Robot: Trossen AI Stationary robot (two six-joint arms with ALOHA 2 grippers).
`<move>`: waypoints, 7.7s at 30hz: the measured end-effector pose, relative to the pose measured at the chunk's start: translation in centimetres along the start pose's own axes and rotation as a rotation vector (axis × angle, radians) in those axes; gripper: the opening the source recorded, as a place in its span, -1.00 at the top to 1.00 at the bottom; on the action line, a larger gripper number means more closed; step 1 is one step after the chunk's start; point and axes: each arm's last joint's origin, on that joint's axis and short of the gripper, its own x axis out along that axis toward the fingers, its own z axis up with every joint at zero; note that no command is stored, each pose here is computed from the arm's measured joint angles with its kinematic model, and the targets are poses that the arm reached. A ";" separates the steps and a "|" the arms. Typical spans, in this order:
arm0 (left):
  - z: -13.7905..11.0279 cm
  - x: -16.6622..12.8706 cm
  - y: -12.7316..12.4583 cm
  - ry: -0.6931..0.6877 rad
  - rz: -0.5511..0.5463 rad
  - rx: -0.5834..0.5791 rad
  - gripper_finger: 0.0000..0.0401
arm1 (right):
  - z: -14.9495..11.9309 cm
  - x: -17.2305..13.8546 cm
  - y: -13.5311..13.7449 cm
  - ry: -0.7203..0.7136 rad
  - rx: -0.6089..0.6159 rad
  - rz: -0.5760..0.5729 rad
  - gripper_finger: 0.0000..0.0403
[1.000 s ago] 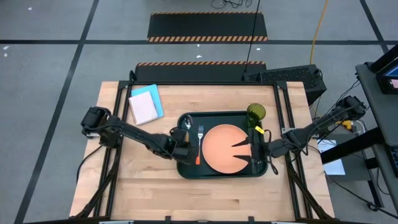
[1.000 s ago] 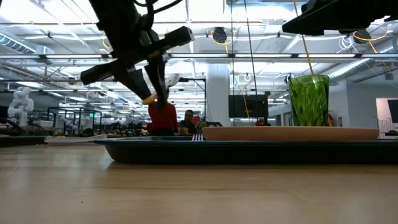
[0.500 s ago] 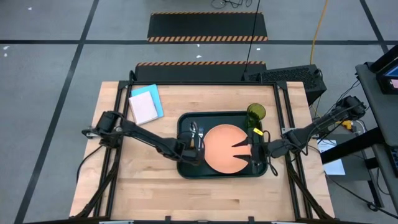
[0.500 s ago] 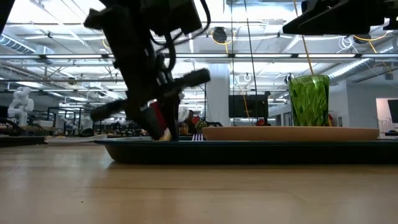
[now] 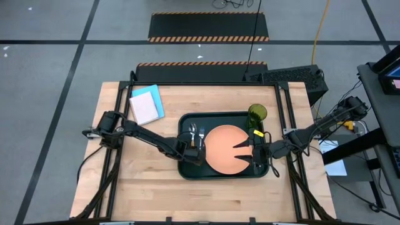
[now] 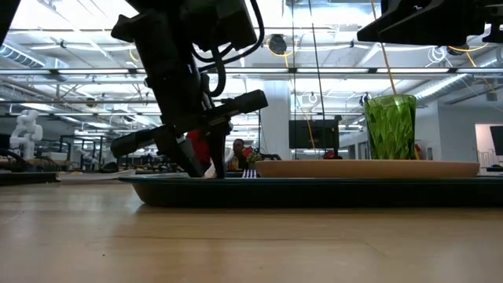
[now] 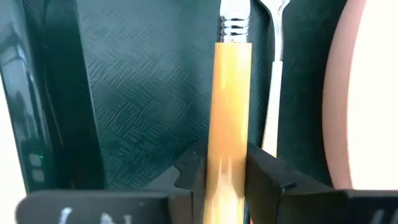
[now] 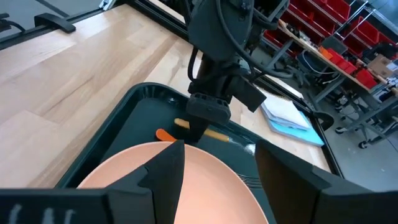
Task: Pick and place plate/cup/fork/spoon on tray
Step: Put the orange spoon on the green tray to the left of the orange fork, then adjust the orange fork
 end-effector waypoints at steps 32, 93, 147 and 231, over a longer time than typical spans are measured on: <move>2.0 -5.2 1.0 -0.042 0.038 0.154 0.38 | 0.1 0.0 0.0 -0.008 0.004 -0.002 0.06; 5.3 1.2 0.3 -0.239 0.157 0.277 0.93 | -0.4 0.4 -1.0 0.027 -0.002 -0.050 0.06; 8.7 -1.7 -0.1 -0.289 0.136 0.371 0.93 | -0.2 0.4 -1.1 0.009 0.000 -0.057 0.06; 10.2 0.0 -3.4 -0.297 -0.139 0.650 0.93 | -0.2 0.4 -1.1 0.005 -0.008 -0.059 0.06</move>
